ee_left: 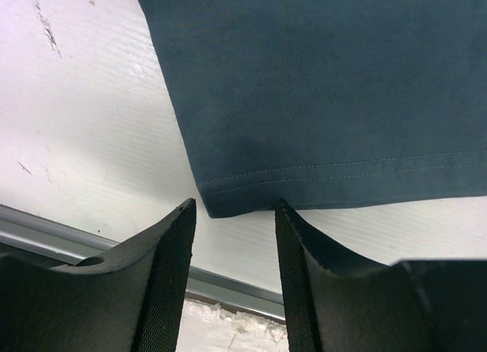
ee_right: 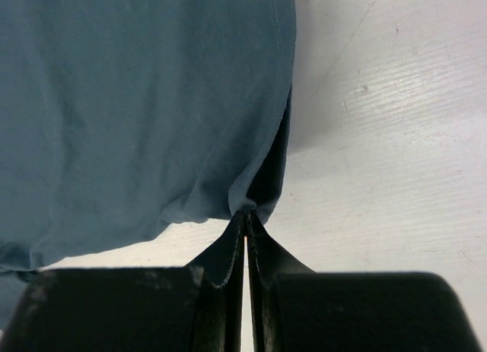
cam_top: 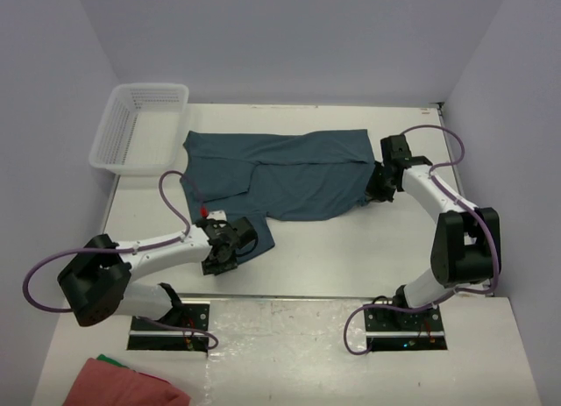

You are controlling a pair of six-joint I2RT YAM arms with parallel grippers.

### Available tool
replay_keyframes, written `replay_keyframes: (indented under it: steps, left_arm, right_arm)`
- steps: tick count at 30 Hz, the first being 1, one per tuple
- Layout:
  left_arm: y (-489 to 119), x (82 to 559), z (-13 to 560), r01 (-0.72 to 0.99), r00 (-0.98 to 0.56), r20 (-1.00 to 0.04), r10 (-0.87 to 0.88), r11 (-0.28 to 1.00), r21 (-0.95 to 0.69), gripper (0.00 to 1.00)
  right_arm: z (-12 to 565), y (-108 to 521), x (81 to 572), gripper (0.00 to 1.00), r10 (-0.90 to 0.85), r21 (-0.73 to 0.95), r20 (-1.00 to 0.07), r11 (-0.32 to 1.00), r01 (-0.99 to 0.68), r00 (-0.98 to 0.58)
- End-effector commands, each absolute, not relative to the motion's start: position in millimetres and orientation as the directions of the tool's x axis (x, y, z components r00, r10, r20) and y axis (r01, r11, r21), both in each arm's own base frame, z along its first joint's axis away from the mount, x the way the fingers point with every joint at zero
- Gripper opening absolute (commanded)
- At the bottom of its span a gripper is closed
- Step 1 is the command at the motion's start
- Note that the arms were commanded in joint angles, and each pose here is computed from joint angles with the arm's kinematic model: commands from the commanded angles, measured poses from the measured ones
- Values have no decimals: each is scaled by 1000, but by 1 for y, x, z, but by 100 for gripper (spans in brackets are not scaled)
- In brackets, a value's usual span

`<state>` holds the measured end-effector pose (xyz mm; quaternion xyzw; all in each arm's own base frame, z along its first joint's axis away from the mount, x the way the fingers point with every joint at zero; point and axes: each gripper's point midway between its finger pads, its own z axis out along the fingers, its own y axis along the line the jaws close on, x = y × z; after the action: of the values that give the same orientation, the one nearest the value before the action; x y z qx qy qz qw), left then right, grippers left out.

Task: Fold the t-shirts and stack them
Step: Grap the side of the flattened tshirt closest away from the robot with both arms

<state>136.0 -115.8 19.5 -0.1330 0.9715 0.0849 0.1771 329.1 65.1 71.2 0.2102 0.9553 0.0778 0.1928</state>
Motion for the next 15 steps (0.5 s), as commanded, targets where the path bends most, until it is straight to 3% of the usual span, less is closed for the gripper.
replay_keyframes:
  steps: [1, 8, 11, 12, 14, 15]
  left_arm:
    - [-120, 134, 18, -319, -908, -329, -261, 938, 136, 47]
    - [-118, 126, -2, -305, -939, -224, -260, 931, 199, 44]
    - [-118, 124, -7, -316, -938, -208, -278, 931, 184, 26]
    - [-118, 122, -8, -314, -939, -200, -278, 932, 179, 16]
    - [-119, 121, -9, -320, -939, -191, -287, 932, 171, 9]
    - [-120, 119, -9, -324, -938, -182, -294, 932, 164, 0]
  right_arm:
    - [91, 71, 332, 0, 419, 270, -378, 903, 334, -826]
    - [98, 69, 329, 0, 419, 275, -392, 903, 331, -819]
    - [95, 70, 329, 0, 419, 275, -386, 903, 331, -822]
    - [94, 70, 328, 0, 419, 274, -384, 903, 332, -823]
    - [92, 71, 330, 0, 418, 277, -379, 902, 330, -826]
    - [91, 71, 330, 0, 418, 277, -377, 902, 330, -827]
